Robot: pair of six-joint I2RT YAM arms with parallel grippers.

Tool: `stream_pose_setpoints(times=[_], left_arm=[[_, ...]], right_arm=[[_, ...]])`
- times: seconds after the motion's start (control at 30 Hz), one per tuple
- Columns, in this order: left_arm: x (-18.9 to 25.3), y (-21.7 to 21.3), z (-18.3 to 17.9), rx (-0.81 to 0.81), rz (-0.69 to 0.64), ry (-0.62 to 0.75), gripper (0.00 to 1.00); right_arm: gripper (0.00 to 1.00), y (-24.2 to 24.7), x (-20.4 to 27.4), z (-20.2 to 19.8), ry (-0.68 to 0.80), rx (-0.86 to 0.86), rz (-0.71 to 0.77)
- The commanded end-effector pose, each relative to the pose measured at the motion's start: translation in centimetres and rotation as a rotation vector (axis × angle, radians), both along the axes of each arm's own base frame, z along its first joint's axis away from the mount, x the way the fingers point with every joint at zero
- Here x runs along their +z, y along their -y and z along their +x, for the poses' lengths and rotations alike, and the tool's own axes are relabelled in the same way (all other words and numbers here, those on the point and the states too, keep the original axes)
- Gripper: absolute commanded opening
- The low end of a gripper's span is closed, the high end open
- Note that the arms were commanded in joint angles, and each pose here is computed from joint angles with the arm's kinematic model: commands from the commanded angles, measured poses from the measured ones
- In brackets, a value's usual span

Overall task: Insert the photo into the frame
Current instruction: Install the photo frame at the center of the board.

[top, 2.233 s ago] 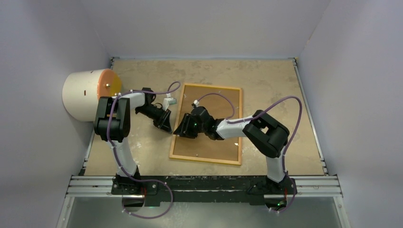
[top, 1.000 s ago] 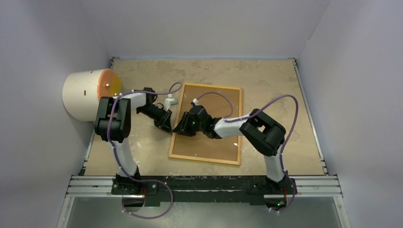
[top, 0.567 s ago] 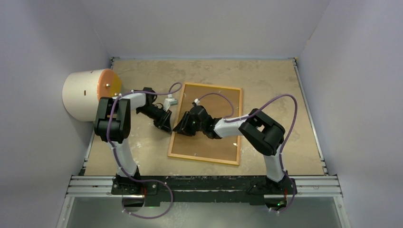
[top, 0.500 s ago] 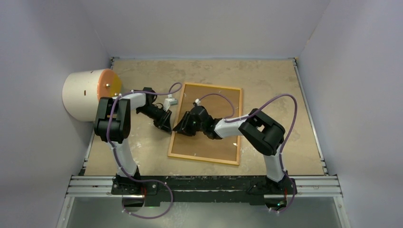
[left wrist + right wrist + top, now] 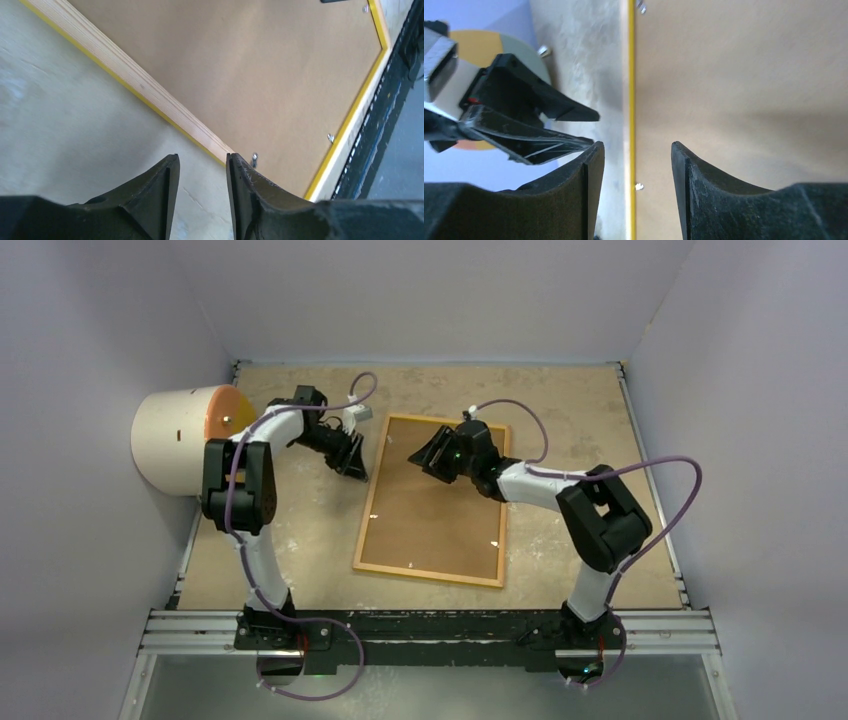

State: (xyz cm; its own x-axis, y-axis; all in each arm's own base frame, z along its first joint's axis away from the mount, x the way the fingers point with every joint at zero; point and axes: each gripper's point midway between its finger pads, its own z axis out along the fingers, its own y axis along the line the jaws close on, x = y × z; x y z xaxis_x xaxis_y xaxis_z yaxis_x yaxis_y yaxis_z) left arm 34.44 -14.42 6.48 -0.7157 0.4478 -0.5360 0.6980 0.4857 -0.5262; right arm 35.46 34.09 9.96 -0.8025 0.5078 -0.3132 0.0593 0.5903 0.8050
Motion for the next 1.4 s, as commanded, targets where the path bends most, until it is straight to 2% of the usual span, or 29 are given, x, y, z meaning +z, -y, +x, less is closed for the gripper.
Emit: stream_pose_setpoints(times=[0.0,0.2,0.43,0.6,0.73,0.93,1.17,1.27,1.37], left_arm=[[0.2,1.0,3.2,0.057,-0.061,-0.021,0.43],[-0.7,1.6,3.8,0.05,-0.074,-0.04,0.36],[-1.8,-0.4,1.4,-0.049,0.037,0.022,0.31],[-3.1,-1.6,-1.0,-0.118,0.134,0.048,0.31],[-3.8,-1.1,-3.2,-0.169,0.169,0.055,0.31],[-4.4,0.7,-6.4,-0.248,0.19,0.043,0.31],[-2.3,1.7,-10.0,-0.365,0.071,0.001,0.31],[-1.7,1.4,-8.7,-0.335,0.06,0.015,0.31],[0.1,0.5,-3.6,-0.18,-0.001,0.029,0.31]], right_arm=[[0.54,1.1,-0.8,2.5,0.041,0.045,-0.139],[0.57,4.3,0.2,5.5,0.058,-0.001,-0.19],[0.82,16.5,1.5,6.0,0.048,-0.27,-0.293],[0.89,23.6,-0.2,4.9,-0.015,-0.42,-0.354],[0.9,24.1,-2.5,4.4,-0.068,-0.396,-0.364],[0.89,21.4,-4.2,5.4,-0.097,-0.271,-0.3],[0.87,21.4,-2.4,6.7,-0.062,-0.267,-0.31],[0.84,22.3,-0.5,7.7,-0.011,-0.32,-0.338],[0.8,22.3,1.9,9.1,0.055,-0.347,-0.338]])
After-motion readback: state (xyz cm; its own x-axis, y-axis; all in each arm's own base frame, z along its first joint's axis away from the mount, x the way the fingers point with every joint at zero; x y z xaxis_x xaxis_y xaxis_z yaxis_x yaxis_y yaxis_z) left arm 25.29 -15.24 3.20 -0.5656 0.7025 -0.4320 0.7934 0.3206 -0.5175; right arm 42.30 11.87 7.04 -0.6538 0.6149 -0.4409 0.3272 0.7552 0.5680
